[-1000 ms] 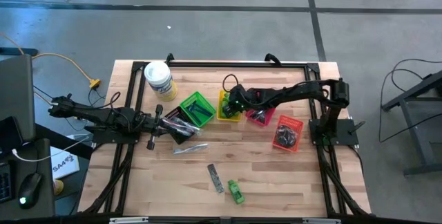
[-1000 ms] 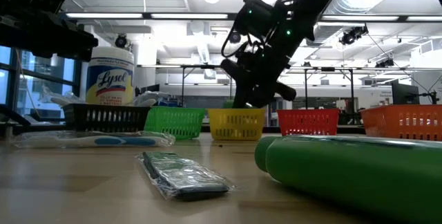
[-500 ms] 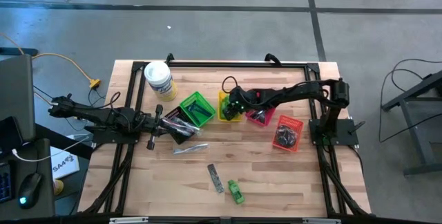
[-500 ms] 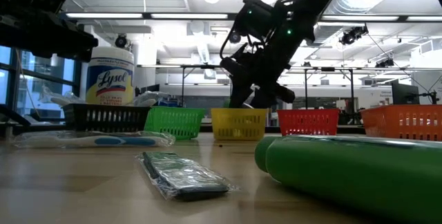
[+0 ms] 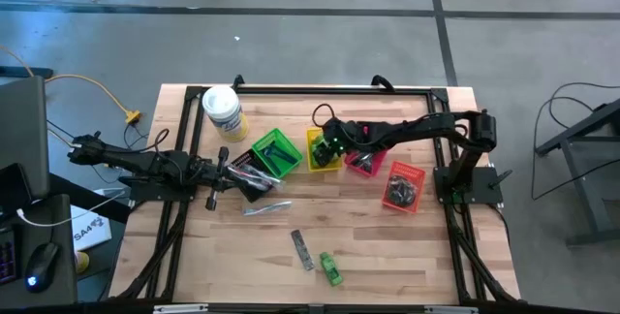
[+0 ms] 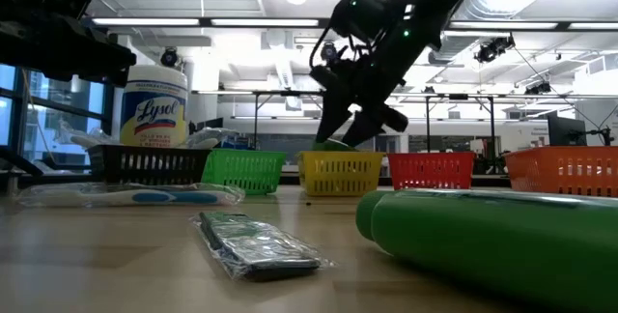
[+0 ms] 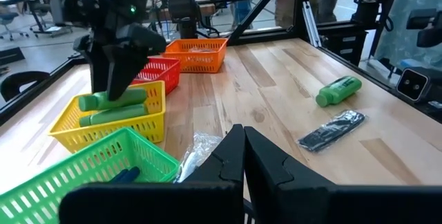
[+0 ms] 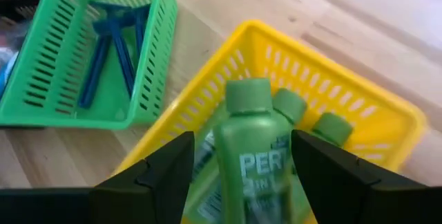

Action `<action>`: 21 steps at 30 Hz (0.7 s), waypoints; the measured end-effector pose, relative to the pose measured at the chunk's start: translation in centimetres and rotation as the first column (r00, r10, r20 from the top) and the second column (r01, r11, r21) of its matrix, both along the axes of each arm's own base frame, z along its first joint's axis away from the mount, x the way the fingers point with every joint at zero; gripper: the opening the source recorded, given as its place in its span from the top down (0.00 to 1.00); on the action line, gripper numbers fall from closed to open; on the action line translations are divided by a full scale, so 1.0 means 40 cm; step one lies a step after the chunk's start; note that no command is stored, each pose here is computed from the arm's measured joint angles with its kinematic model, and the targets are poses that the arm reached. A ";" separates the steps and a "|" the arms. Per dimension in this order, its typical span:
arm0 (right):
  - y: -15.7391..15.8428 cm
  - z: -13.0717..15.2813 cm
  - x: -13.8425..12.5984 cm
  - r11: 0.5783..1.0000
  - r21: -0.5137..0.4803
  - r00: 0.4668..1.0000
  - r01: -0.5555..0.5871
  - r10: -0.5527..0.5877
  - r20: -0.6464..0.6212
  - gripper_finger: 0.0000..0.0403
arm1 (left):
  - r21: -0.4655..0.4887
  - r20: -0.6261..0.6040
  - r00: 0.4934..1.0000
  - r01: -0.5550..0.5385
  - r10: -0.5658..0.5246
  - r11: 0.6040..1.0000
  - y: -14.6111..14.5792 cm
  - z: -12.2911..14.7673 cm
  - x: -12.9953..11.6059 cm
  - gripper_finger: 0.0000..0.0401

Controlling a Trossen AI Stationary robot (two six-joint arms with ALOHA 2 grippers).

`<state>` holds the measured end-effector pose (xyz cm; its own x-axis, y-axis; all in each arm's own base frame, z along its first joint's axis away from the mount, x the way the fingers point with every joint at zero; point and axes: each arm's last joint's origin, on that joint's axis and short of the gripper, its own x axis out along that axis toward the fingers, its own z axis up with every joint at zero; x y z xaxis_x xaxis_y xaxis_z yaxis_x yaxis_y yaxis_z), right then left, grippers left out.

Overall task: Pick & Place Travel size toiletries
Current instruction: Put the right green bottle shampoo into the yellow bin, then put the blue toothbrush into the black bin

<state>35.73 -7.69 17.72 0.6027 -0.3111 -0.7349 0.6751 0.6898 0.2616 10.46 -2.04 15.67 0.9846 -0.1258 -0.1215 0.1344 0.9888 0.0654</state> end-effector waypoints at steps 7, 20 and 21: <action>-0.007 0.077 -0.027 0.992 -0.093 0.996 -0.083 0.086 0.030 0.42 | -0.027 -0.003 1.000 -0.003 0.003 1.000 0.000 0.000 0.000 1.00; 0.151 0.416 -0.187 0.833 -0.479 0.841 -0.279 0.453 0.298 0.42 | -0.034 -0.006 1.000 0.005 -0.005 0.999 -0.001 0.000 0.000 1.00; 0.168 0.437 -0.208 0.815 -0.504 0.822 -0.286 0.479 0.309 0.42 | -0.034 -0.006 1.000 0.005 -0.005 0.999 -0.001 0.000 0.000 1.00</action>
<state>27.43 -0.96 35.19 0.9464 -0.2047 -0.2499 0.2288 0.9709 0.0714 10.45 -2.06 15.66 0.9833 -0.1345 -0.1229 0.1393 0.9898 0.0309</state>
